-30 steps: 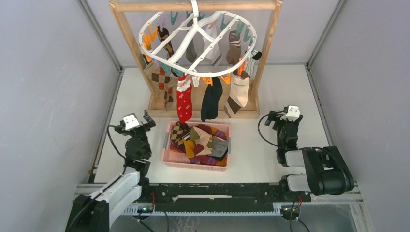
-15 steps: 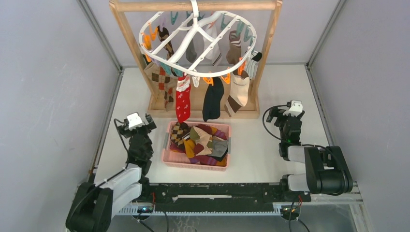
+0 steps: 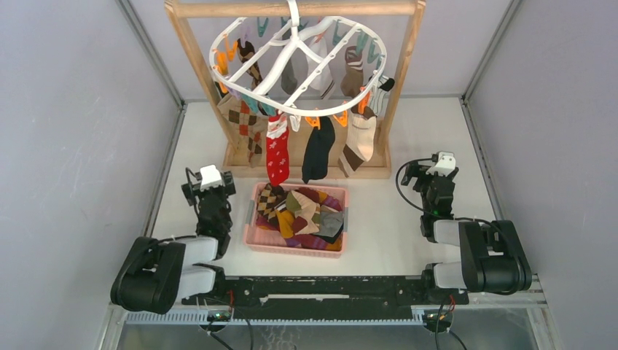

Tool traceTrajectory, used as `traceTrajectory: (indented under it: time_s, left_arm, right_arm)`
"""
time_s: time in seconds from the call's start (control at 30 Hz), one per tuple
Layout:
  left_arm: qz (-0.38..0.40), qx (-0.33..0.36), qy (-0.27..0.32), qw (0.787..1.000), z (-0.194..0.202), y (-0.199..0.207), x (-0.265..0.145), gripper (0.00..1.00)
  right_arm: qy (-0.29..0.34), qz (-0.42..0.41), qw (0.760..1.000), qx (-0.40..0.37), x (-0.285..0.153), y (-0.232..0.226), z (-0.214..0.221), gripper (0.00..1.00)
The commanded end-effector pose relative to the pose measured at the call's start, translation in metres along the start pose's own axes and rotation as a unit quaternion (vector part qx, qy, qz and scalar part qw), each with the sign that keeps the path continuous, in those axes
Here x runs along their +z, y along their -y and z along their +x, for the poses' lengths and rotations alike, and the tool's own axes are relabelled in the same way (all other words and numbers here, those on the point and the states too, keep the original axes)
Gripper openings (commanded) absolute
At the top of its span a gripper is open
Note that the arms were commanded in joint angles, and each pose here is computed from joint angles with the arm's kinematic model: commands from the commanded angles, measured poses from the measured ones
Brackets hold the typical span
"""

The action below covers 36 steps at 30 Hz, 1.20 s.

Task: Remove the socks clipped to the hanger
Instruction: Reset both arms

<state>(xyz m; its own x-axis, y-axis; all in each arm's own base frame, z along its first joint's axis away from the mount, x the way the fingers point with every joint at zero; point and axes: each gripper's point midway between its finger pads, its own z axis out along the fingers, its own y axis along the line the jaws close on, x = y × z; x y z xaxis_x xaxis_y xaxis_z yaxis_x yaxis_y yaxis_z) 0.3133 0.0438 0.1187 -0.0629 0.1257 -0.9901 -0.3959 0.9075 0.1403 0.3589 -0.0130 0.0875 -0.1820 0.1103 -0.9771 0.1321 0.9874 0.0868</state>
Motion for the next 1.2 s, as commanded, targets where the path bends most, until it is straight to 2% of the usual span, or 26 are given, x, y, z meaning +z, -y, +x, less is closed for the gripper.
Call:
traceTrajectory:
  time_s: [0.0, 0.1, 0.17, 0.3, 0.4, 0.5, 0.63, 0.77, 1.17]
  left_arm:
    - [-0.025, -0.042, 0.013, 0.999, -0.029, -0.004, 0.025, 1.0]
    - [-0.022, -0.059, -0.019, 0.998, -0.023, -0.007, 0.041, 1.0]
    - [-0.022, -0.094, -0.016, 0.995, -0.021, -0.016, 0.043, 1.0]
    - [-0.014, -0.097, -0.015, 0.995, -0.016, -0.016, 0.039, 1.0]
    - [0.004, -0.099, 0.037, 0.994, -0.023, -0.012, 0.028, 1.0]
    - [-0.036, -0.12, 0.039, 0.991, -0.019, -0.027, 0.021, 1.0]
    - [-0.03, -0.103, 0.011, 0.994, -0.018, -0.019, 0.034, 1.0]
    - [-0.037, -0.114, 0.024, 0.993, -0.017, -0.025, 0.028, 1.0]
    - [-0.028, -0.107, 0.011, 0.994, -0.016, -0.02, 0.034, 1.0]
  right_arm:
    - [0.026, -0.006, 1.0, 0.011, 0.005, -0.004, -0.017, 1.0]
    - [0.026, -0.009, 1.0, 0.011, 0.005, -0.005, -0.017, 1.0]
    - [0.025, -0.009, 1.0, 0.012, 0.005, -0.005, -0.017, 1.0]
    - [0.025, -0.008, 1.0, 0.011, 0.005, -0.004, -0.017, 1.0]
    - [0.025, -0.008, 1.0, 0.012, 0.005, -0.005, -0.017, 1.0]
    - [0.026, -0.008, 1.0, 0.012, 0.005, -0.004, -0.017, 1.0]
    - [0.025, -0.008, 1.0, 0.011, 0.005, -0.005, -0.017, 1.0]
    - [0.025, -0.008, 1.0, 0.011, 0.005, -0.004, -0.017, 1.0]
    - [0.025, -0.008, 1.0, 0.011, 0.006, -0.004, -0.017, 1.0]
